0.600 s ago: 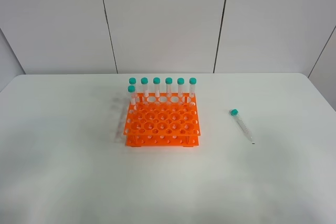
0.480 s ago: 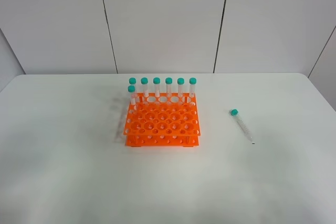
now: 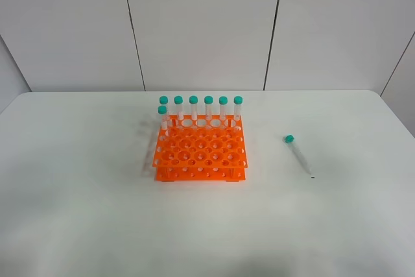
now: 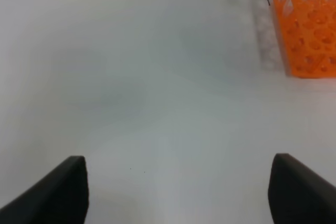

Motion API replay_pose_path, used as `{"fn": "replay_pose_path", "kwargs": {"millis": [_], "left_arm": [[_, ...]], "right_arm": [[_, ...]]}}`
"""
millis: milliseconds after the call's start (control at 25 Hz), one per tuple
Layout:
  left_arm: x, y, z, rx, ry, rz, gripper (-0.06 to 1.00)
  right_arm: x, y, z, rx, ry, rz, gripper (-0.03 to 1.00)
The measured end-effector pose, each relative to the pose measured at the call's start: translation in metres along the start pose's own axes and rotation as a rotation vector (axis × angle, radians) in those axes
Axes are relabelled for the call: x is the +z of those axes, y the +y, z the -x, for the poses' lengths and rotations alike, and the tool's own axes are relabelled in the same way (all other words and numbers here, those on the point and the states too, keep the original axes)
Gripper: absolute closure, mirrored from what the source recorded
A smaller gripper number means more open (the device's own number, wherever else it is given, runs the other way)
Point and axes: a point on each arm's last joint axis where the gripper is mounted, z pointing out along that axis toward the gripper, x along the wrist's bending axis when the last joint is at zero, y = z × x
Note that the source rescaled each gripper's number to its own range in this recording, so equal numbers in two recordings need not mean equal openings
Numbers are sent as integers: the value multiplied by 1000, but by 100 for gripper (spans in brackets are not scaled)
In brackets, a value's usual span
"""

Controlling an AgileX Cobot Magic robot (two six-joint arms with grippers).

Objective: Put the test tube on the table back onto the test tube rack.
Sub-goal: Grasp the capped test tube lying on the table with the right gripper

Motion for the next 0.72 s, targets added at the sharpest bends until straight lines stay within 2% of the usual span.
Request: {"fn": "replay_pose_path", "kwargs": {"millis": [160,360,560,720], "left_arm": [[0,0,0,0,0,0,-6],[0,0,0,0,0,0,-6],[0,0,0,0,0,0,-6],[0,0,0,0,0,0,-6]], "right_arm": [[37,59,4,12,2,-166,-3],[124,114,11,29,4,-393,-3],[222,136,19,33,1,-562,-3],[288,130,13,5,27,-662,-3]]}}
